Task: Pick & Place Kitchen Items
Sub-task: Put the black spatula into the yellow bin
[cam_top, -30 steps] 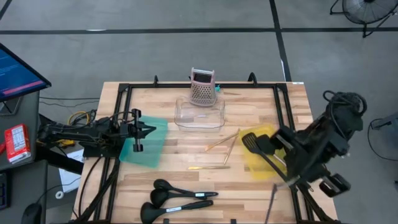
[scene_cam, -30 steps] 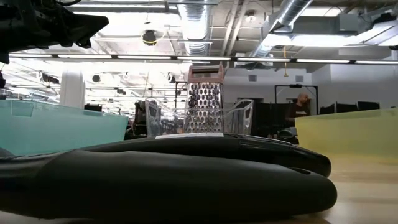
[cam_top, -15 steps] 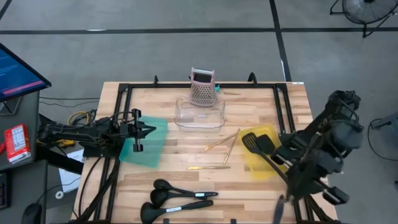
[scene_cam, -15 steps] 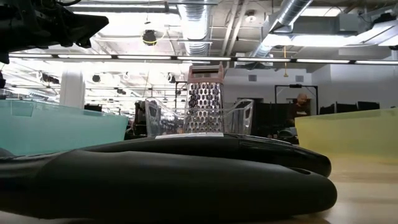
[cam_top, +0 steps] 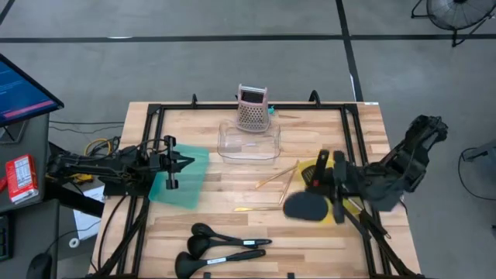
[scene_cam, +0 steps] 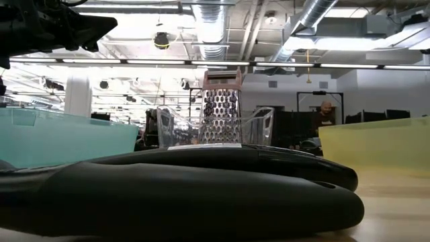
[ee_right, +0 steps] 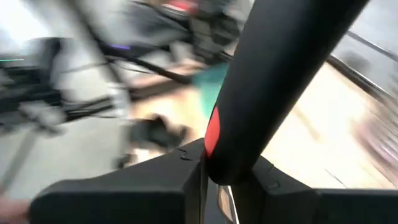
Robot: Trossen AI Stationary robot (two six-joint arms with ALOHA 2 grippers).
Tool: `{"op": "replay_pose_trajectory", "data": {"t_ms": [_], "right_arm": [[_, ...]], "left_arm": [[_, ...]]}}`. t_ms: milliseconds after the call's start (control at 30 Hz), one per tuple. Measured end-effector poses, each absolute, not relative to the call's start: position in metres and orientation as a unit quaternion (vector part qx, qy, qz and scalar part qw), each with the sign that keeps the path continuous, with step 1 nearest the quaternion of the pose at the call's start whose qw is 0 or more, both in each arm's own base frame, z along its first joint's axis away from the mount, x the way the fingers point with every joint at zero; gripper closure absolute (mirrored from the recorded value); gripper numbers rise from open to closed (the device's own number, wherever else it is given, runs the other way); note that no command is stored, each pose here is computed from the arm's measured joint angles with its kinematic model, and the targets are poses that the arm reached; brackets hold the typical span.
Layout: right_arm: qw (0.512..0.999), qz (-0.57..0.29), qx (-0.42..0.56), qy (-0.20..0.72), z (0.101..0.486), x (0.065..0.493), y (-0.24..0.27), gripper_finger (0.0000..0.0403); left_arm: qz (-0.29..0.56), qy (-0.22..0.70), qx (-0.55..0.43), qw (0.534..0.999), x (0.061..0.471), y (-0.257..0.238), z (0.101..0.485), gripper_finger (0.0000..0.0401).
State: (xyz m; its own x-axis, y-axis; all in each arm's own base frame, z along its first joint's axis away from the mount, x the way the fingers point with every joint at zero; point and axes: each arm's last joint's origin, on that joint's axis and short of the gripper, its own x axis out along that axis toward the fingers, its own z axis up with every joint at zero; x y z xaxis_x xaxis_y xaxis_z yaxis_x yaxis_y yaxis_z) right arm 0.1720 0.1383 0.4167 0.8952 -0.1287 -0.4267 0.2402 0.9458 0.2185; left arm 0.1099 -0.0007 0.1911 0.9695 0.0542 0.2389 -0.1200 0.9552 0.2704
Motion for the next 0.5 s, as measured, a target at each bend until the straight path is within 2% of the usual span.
{"op": "replay_pose_trajectory", "data": {"t_ms": [267,367,500], "right_arm": [[0.875,-0.298,0.245,0.291,0.369,0.163,0.107,0.0358],[0.838,-0.339,0.282,0.322,0.35,0.163,0.101,0.0359],[0.811,-0.355,0.292,0.362,0.334,0.165,0.098,0.0359]], "left_arm": [[0.044,-0.115,0.143,0.982,0.11,-0.001,0.191,0.0399],[0.044,-0.115,0.143,0.982,0.11,-0.001,0.191,0.0399],[0.044,-0.115,0.143,0.982,0.11,-0.001,0.191,0.0399]]}}
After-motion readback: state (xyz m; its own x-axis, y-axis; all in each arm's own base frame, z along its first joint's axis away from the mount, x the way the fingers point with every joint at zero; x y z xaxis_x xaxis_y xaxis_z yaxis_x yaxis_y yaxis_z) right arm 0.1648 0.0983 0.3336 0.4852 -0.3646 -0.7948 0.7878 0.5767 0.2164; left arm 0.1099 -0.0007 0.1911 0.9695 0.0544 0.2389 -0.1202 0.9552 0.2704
